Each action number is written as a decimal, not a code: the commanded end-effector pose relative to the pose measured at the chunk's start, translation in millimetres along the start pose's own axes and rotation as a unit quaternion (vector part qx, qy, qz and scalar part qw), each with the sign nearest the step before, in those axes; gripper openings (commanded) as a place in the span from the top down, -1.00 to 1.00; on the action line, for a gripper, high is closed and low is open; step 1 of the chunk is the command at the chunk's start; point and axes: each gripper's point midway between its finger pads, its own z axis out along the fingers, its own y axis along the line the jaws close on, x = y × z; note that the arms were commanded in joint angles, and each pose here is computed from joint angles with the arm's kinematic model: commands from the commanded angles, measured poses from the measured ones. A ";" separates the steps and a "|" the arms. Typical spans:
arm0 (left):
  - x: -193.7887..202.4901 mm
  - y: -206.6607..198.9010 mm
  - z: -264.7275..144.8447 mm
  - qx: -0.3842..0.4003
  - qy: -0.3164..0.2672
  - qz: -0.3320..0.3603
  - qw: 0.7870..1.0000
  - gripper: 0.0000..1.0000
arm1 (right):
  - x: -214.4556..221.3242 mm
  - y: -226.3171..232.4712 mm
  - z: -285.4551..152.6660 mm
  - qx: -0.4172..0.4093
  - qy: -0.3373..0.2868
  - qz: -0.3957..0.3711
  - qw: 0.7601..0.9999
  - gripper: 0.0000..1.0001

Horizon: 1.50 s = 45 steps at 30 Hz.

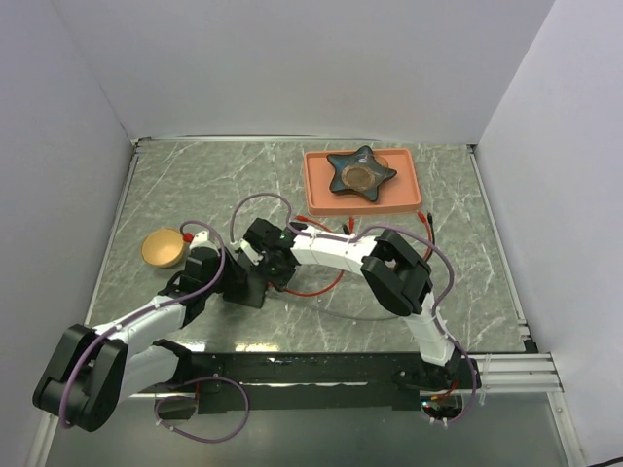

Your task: Insert the plug into the switch port

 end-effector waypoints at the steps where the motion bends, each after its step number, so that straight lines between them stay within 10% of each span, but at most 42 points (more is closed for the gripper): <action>1: 46.3 -77.4 -26.1 0.172 0.130 -0.014 0.976 0.72 | -161.9 45.0 -47.1 -0.078 -0.276 -0.041 0.957 1.00; 12: 42.8 -73.9 -25.1 0.150 0.121 -0.012 0.981 0.69 | -156.9 37.8 -44.4 -0.059 -0.267 -0.028 0.961 1.00; 16: 31.6 -67.2 -24.1 0.121 0.096 -0.019 0.988 0.33 | -140.0 41.9 -40.4 -0.072 -0.253 -0.024 0.965 1.00; 25: 10.2 -61.1 -28.7 0.079 0.068 -0.006 0.994 -0.59 | -96.5 37.8 -30.6 -0.060 -0.217 -0.014 0.974 0.41; 45: -47.5 -52.3 -64.7 0.046 -0.020 -0.017 0.999 -0.98 | -28.5 -9.9 -110.8 0.079 -0.186 0.069 0.977 -0.91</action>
